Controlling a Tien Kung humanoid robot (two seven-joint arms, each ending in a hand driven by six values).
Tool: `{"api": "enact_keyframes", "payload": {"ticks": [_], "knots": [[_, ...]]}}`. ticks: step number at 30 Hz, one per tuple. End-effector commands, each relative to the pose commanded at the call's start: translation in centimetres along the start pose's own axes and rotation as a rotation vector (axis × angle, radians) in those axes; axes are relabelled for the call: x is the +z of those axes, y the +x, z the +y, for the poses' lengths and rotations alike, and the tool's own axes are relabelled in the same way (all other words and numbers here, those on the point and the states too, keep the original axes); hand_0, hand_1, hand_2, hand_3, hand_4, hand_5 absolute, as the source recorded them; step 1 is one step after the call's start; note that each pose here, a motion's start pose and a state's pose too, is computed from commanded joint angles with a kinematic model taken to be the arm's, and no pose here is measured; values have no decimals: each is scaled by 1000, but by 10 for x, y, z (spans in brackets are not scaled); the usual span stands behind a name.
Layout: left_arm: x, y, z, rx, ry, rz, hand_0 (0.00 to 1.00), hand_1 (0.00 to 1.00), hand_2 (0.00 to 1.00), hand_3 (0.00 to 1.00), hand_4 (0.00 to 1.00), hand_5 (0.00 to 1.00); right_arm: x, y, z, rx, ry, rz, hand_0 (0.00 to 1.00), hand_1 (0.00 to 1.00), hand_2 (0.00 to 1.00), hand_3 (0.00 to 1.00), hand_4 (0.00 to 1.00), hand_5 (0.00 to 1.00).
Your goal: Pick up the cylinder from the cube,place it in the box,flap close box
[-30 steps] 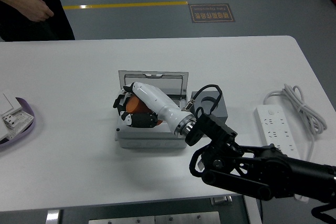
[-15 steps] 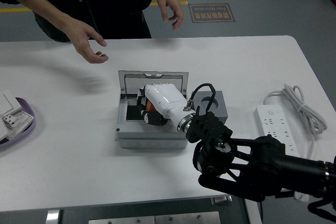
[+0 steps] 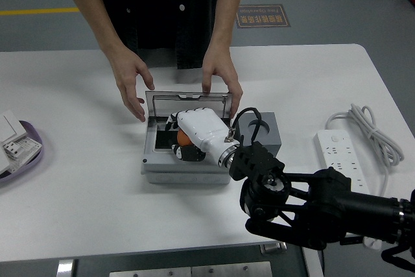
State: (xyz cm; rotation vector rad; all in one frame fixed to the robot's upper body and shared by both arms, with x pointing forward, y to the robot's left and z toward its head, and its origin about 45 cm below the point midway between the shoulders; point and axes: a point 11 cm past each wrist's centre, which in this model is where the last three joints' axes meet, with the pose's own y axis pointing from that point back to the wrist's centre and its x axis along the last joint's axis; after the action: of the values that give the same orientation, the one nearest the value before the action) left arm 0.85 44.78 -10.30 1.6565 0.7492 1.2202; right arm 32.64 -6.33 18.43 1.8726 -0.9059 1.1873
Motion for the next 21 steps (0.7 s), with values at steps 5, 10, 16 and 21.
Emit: {"api": "enact_keyframes", "payload": {"ticks": [5, 10, 16, 21], "knots": [[0, 0, 0, -1, -2, -1, 511, 550, 556, 597, 719, 164, 0, -2, 0, -9, 8, 1, 670, 602, 653, 672, 896, 474], [0, -1, 0, -2, -4, -1, 510, 549, 555, 596, 717, 165, 1, 2, 5, 2, 28, -114, 676, 600, 653, 683, 930, 468], [-1, -2, 0, -3, -2, 0, 510, 550, 555, 596, 717, 164, 0, 37, 18, 112, 88, -364, 681, 595, 652, 686, 972, 509], [1, -1, 0, -1, -4, 0, 510, 550, 555, 596, 717, 164, 13, 76, 17, 232, 83, -451, 681, 595, 652, 686, 972, 509]]}}
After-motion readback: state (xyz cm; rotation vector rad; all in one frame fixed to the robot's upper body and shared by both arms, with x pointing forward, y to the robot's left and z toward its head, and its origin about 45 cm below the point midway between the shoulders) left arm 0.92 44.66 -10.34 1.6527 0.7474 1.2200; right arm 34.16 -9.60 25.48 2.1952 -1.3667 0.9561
